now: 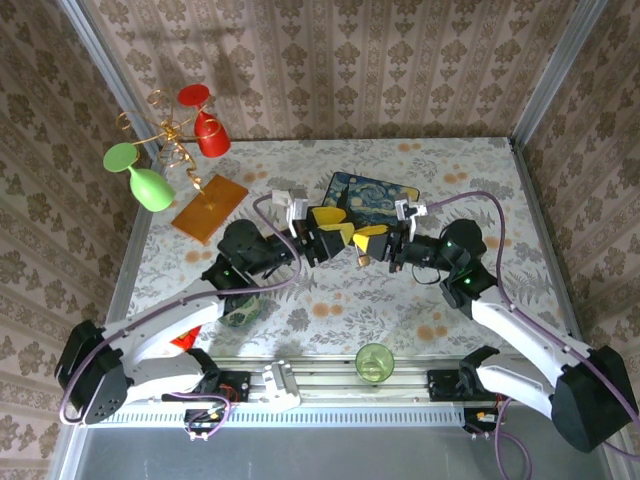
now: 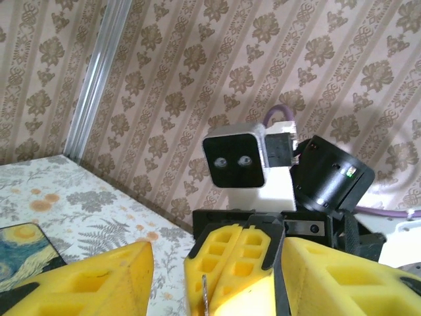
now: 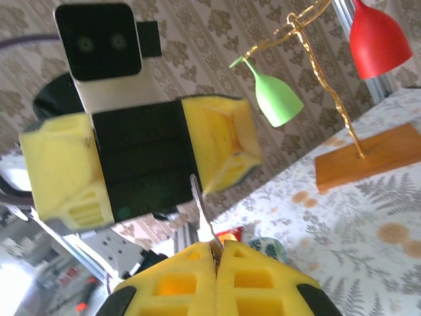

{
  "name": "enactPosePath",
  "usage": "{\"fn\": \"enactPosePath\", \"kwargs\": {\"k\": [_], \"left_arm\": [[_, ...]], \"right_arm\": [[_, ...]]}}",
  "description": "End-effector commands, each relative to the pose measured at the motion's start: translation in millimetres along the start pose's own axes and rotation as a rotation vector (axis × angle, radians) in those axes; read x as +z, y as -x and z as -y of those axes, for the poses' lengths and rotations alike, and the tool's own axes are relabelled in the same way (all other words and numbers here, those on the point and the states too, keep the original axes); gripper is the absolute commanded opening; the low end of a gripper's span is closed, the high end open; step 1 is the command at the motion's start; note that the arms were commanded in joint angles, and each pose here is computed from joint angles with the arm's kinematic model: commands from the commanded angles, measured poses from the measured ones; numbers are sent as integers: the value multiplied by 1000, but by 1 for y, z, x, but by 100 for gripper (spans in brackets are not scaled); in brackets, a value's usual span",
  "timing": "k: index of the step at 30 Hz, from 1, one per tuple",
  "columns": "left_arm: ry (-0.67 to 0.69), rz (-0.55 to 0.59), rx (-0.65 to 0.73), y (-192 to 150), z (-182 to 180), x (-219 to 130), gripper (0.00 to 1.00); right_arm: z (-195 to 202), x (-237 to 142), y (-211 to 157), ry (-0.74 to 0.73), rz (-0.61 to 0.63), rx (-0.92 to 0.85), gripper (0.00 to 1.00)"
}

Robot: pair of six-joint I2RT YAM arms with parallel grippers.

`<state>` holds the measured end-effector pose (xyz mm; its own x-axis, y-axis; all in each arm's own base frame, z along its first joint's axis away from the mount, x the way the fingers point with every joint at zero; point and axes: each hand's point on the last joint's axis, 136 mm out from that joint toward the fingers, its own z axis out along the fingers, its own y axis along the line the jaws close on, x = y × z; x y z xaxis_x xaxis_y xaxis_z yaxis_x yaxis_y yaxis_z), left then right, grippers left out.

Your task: Unlock a padlock with a key

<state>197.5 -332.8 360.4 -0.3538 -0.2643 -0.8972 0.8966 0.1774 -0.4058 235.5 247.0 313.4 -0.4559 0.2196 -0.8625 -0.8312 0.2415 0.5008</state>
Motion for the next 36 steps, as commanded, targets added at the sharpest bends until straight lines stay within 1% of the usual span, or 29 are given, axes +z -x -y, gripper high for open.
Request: {"fn": "enactPosePath", "kwargs": {"k": [1,5,8,10,13,14,15,19,20,21,23,25,28,33,36], "left_arm": [[23,-27,46,10,2,-3,53],[32,-88,54,1,0,0,51],[18,-101,44,-3,-1,3,50],[49,-93,38,-3,-8,3,50],[144,-118,-7,-10,-32,2,50],[189,-134,-39,-14,-45,2,54],[248,-156,-81,-22,-61,2,61],[343,-227,-229,-59,-105,3,70],[361,-246,-264,-70,-113,5,81],[359,-261,-286,-79,-118,7,99],[369,-273,-316,-92,-126,10,100],[384,-275,-310,-102,-129,14,100],[397,-330,-312,-116,-132,20,100],[432,-365,-431,-152,-152,25,99],[475,-384,-458,-171,-161,26,97]], "right_arm": [[0,-5,-4,-67,-55,-64,0],[4,-8,-10,-95,-77,-60,0],[9,-8,-13,-112,-84,-49,0],[22,-10,-17,-179,-91,-28,0],[49,-13,-31,-295,-139,32,0],[58,-14,-38,-334,-165,57,0],[68,-15,-46,-374,-194,82,0],[101,-25,-76,-520,-290,162,0],[108,-29,-82,-554,-306,181,0],[113,-32,-89,-578,-322,199,0],[120,-37,-96,-613,-338,218,0],[126,-44,-101,-650,-347,236,0],[137,-59,-110,-718,-354,281,0],[155,-88,-119,-832,-331,347,0],[155,-92,-123,-829,-318,366,0]]}}
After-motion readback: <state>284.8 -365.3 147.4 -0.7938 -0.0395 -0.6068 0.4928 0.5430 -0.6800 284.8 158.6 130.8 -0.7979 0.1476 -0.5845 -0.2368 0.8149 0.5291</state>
